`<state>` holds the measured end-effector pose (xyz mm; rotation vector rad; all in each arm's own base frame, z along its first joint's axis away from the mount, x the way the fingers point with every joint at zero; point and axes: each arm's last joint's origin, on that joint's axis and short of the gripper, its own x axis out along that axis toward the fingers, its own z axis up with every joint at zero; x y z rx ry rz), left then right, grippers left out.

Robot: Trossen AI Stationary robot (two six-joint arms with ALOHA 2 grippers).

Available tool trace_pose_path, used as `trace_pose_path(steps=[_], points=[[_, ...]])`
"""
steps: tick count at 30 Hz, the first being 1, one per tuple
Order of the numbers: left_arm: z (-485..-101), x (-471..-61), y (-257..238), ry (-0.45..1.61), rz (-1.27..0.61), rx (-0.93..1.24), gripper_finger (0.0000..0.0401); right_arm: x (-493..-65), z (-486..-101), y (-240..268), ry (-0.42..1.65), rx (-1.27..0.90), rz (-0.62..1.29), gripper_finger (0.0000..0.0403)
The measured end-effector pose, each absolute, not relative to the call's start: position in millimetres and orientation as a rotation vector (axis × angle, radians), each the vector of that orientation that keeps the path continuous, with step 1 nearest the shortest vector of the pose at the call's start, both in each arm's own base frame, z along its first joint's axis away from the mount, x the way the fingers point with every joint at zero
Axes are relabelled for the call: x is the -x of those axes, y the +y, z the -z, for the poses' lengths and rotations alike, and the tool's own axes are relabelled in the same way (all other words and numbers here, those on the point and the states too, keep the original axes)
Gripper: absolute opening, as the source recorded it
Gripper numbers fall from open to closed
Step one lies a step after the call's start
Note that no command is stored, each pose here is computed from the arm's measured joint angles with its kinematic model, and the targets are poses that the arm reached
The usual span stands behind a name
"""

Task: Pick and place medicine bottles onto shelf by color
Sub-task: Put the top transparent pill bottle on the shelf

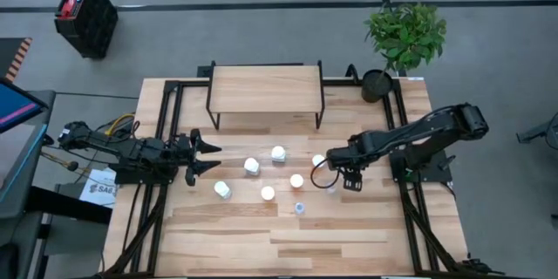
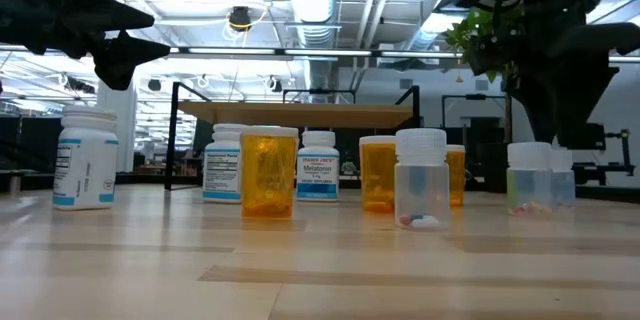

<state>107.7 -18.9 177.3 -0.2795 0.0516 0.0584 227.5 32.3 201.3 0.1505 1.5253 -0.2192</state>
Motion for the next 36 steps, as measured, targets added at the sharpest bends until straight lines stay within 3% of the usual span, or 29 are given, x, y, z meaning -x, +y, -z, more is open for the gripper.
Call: trace_pose_path(steps=[17, 21, 29, 36], points=[[-176.6, -107.7, -19.0, 0.058, -0.059, 0.278, 0.0222, -239.1, -177.7, 34.1, 1.607, -0.133, 0.238, 0.0261], [-176.6, -107.7, -18.9, 0.059, -0.059, 0.279, 0.0222, -238.8, -179.9, 32.8, 1.595, -0.148, 0.248, 0.0228], [-176.3, -107.7, -18.9, 0.061, -0.059, 0.279, 0.0222, -238.5, -179.3, 28.0, 1.614, -0.164, 0.274, 0.0122], [-175.1, -107.6, -18.9, 0.074, -0.061, 0.275, 0.0222, -246.3, -204.8, 28.1, 1.632, -0.134, 0.25, 0.0119]])
